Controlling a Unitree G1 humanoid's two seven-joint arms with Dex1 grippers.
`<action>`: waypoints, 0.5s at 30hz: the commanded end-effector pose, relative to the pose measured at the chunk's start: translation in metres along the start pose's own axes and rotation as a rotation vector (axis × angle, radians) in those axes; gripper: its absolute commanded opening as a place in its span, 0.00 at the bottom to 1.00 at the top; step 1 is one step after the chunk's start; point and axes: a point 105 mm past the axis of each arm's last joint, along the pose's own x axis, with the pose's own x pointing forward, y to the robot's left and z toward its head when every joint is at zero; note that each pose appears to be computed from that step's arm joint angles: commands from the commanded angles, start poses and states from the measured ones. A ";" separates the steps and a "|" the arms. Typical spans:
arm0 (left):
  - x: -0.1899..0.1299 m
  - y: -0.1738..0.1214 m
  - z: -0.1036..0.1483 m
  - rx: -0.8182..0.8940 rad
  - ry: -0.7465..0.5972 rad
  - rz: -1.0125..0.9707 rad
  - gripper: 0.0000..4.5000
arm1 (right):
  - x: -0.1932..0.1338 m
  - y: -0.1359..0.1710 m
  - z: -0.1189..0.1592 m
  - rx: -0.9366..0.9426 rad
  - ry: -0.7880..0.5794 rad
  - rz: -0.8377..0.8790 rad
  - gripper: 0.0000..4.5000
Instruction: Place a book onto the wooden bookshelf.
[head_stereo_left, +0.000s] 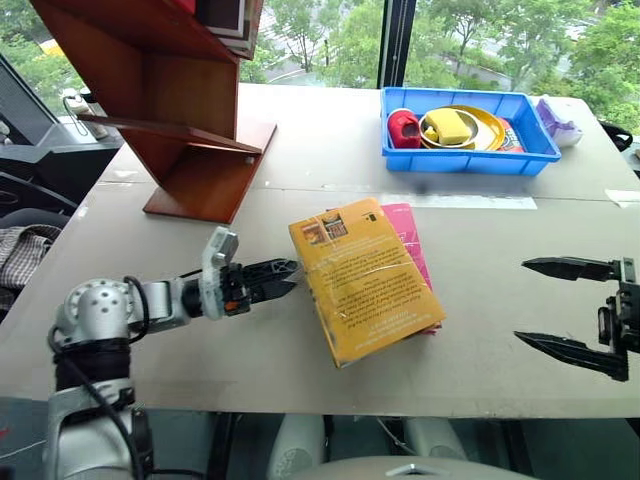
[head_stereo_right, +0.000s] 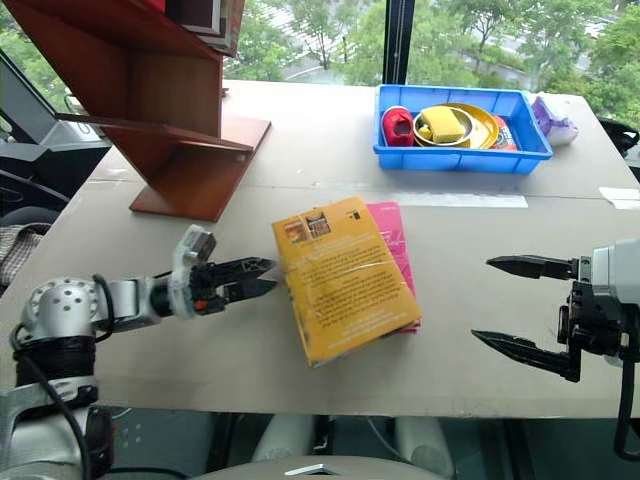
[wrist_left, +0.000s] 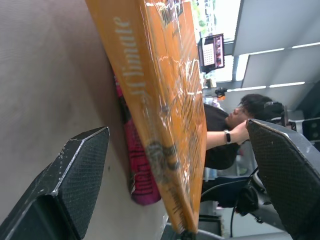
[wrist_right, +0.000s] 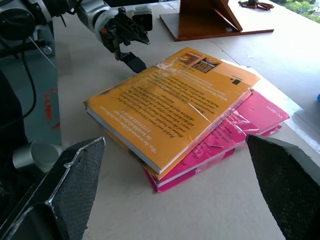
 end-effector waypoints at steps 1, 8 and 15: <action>0.014 0.004 0.004 -0.026 0.018 0.015 1.00 | 0.005 0.004 0.009 -0.057 -0.013 0.003 1.00; 0.044 0.007 0.002 -0.034 0.022 -0.032 0.89 | 0.008 0.010 0.012 -0.064 -0.022 -0.022 1.00; 0.035 -0.001 0.000 -0.001 0.002 -0.081 0.23 | 0.011 0.014 0.009 -0.040 -0.039 -0.032 1.00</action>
